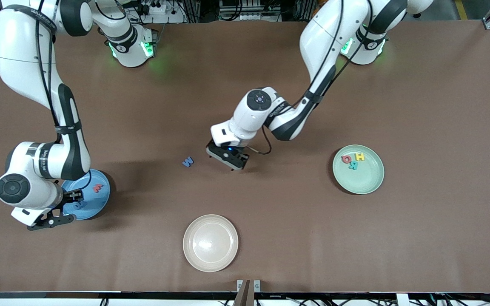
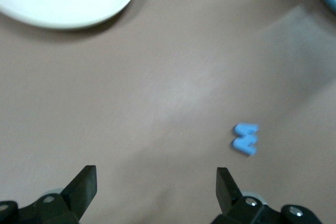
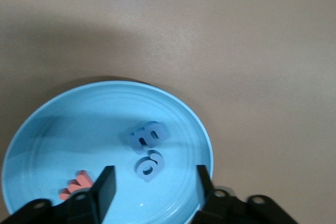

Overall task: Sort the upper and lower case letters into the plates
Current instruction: 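Drop the blue E in the blue plate while the left gripper reaches M, then close the left gripper on the blue foam M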

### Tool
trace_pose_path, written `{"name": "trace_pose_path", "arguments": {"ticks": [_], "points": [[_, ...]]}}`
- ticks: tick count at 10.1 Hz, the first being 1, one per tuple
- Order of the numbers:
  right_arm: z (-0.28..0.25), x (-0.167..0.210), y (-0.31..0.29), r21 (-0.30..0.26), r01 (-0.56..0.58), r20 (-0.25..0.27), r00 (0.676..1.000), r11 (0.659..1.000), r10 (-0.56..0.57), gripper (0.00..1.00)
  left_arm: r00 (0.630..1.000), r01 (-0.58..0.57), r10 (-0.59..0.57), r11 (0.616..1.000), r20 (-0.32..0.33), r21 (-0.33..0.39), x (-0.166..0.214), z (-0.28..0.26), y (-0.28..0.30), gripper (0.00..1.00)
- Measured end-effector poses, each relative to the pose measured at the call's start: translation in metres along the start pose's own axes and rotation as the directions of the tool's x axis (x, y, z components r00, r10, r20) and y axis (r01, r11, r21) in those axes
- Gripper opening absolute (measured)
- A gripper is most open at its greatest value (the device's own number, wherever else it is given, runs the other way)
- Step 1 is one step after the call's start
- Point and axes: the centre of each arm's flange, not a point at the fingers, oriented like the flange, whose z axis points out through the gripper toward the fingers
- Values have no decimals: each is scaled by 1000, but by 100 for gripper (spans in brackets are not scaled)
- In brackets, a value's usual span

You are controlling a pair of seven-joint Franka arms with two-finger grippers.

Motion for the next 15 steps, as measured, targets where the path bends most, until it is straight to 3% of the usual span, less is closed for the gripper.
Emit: {"name": "trace_pose_path", "arguments": {"ticks": [2, 5, 7, 10, 12, 15], "points": [[-1, -1, 3, 1, -6, -2, 1000, 1000, 6, 100, 988, -102, 102, 995, -118, 2, -1, 25, 13, 100], [-7, 1, -3, 14, -40, -10, 999, 999, 40, 100, 953, -224, 226, 974, -200, 31, -18, 61, 45, 100], [-21, -3, 7, 100, -114, -27, 993, 988, 118, 100, 934, -263, 259, 965, -247, 18, -20, 61, 71, 100], [-39, -37, 62, 151, -204, -50, 976, 967, 214, 100, 925, -281, 273, 960, -265, 9, -40, 86, 74, 100], [-22, -62, 73, 145, -239, -127, 958, 960, 258, 100, 928, -276, 267, 961, -261, 2, -52, 102, 74, 99], [-24, -86, 70, 163, -252, -126, 954, 954, 273, 100, 929, -280, 268, 960, -256, -9, -63, 108, 87, 90]]}}
